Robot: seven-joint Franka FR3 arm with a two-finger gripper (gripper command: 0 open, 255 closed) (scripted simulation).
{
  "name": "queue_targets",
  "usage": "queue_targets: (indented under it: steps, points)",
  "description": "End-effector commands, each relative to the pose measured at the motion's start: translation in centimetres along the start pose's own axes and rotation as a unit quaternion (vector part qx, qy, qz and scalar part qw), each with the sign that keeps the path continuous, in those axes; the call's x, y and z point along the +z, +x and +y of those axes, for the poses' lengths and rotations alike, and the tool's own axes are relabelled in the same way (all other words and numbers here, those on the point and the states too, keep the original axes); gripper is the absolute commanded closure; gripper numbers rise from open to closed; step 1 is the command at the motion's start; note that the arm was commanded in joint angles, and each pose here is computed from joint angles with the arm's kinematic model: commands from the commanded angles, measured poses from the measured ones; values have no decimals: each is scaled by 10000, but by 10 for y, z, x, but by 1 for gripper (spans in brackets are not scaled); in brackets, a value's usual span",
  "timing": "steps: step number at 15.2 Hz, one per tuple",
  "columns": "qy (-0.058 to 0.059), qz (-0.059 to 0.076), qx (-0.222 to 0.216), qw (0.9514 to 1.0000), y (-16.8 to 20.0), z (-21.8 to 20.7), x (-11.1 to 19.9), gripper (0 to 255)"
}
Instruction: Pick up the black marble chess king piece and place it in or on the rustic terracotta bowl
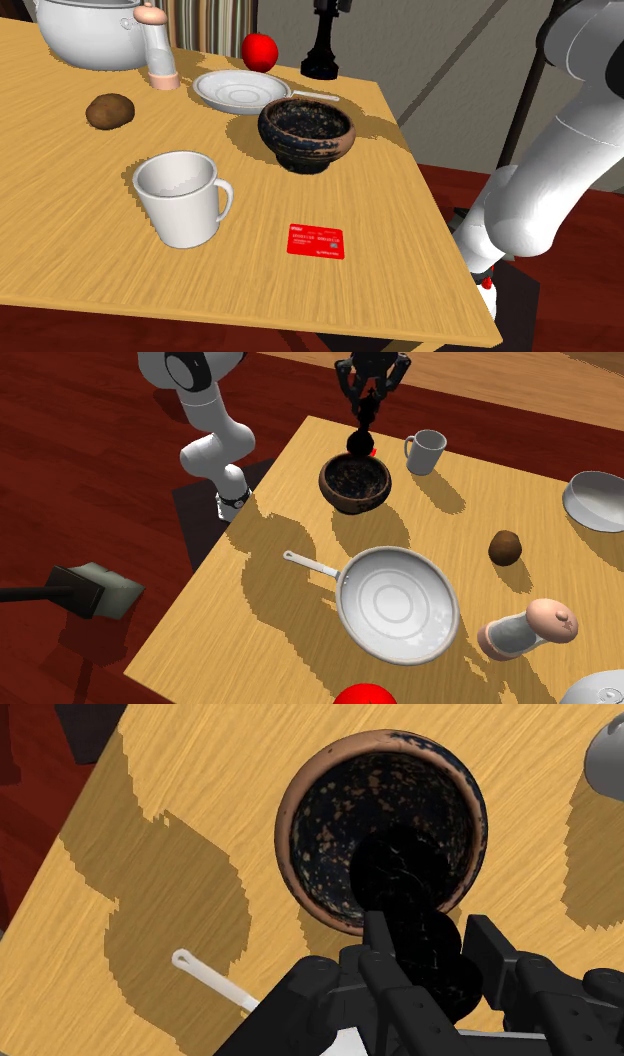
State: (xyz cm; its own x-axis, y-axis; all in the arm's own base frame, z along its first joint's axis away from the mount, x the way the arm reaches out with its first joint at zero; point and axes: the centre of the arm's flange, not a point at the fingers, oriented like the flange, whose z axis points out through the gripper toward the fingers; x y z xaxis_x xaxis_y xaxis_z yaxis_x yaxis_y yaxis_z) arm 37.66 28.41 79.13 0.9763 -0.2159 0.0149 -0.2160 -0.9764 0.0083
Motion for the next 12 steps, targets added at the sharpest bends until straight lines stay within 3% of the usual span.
queue_targets:
  steps: [1,12]
  points:
    - [3,1,4,10000,-1,0,10,255]
    - [3,1,4,10000,-2,-1,68,255]
